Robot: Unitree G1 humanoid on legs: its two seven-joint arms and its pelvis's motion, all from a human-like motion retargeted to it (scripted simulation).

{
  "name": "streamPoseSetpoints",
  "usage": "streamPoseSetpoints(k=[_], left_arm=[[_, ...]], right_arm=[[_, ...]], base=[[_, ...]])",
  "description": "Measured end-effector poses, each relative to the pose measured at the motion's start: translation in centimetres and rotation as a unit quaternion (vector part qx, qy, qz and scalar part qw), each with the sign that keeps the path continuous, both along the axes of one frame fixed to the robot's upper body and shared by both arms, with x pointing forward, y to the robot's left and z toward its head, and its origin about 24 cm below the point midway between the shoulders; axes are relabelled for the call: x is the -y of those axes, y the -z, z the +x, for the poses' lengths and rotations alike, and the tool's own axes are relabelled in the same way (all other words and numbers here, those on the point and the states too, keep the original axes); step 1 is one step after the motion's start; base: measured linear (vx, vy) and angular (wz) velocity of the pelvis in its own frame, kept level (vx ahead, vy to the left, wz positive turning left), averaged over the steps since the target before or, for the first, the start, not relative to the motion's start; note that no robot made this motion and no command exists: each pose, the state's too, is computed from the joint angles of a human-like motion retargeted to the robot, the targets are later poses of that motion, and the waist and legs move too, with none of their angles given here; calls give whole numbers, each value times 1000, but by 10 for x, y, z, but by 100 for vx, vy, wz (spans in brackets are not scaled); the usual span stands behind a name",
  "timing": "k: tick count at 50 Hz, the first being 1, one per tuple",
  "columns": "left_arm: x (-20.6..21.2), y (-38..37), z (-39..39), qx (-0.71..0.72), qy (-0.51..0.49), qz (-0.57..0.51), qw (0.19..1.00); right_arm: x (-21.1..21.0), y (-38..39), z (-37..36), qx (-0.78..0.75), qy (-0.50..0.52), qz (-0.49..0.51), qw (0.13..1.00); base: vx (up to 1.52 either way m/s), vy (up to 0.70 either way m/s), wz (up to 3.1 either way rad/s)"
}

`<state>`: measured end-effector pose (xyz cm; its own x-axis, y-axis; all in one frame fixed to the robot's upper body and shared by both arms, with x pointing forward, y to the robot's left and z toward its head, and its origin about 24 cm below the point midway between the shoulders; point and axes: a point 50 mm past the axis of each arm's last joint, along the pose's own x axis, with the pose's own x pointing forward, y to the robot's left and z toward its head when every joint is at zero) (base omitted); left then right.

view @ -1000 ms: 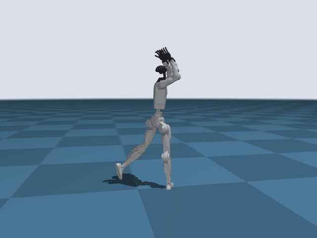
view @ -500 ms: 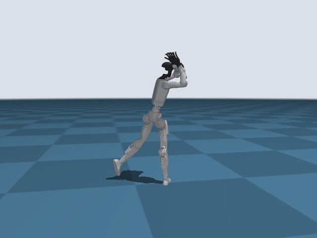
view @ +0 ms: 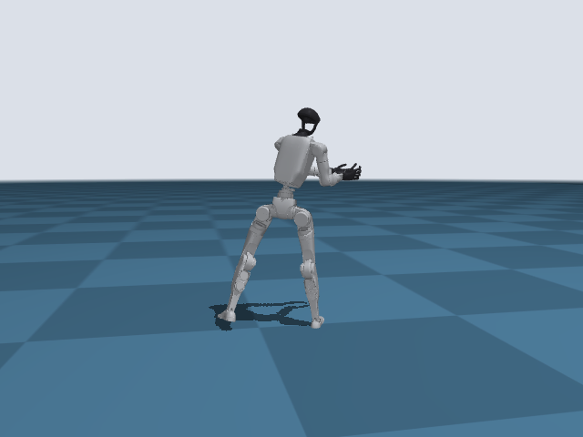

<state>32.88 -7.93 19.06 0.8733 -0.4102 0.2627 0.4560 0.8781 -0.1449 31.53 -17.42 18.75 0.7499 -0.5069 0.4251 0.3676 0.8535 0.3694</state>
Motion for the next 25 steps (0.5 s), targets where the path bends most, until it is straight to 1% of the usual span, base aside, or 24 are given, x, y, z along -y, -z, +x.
streamPoseSetpoints(k=[4,7,12,16,18,19,25], left_arm=[[-38,67,0,-94,-54,-26,994],[-68,104,-5,-115,-102,12,988],[-110,151,-10,-142,-165,112,970],[-136,166,-9,-149,-193,151,958],[-144,171,-9,-164,-213,151,951],[-148,174,-9,-173,-221,154,947],[-168,196,-11,-259,-261,166,915]], right_arm=[[-25,54,-13,-84,-36,-27,995],[-45,89,-19,-147,-78,-50,985],[-85,139,-20,-256,-167,-39,951],[-121,152,-24,-287,-188,-44,938],[-134,156,-24,-304,-195,-46,931],[-140,159,-23,-315,-202,-40,927],[-162,183,-22,-415,-237,68,876]], base=[[-23,26,174],[-20,30,150],[-16,33,116],[-10,34,92],[-6,32,93],[-3,30,102],[-1,26,107]])
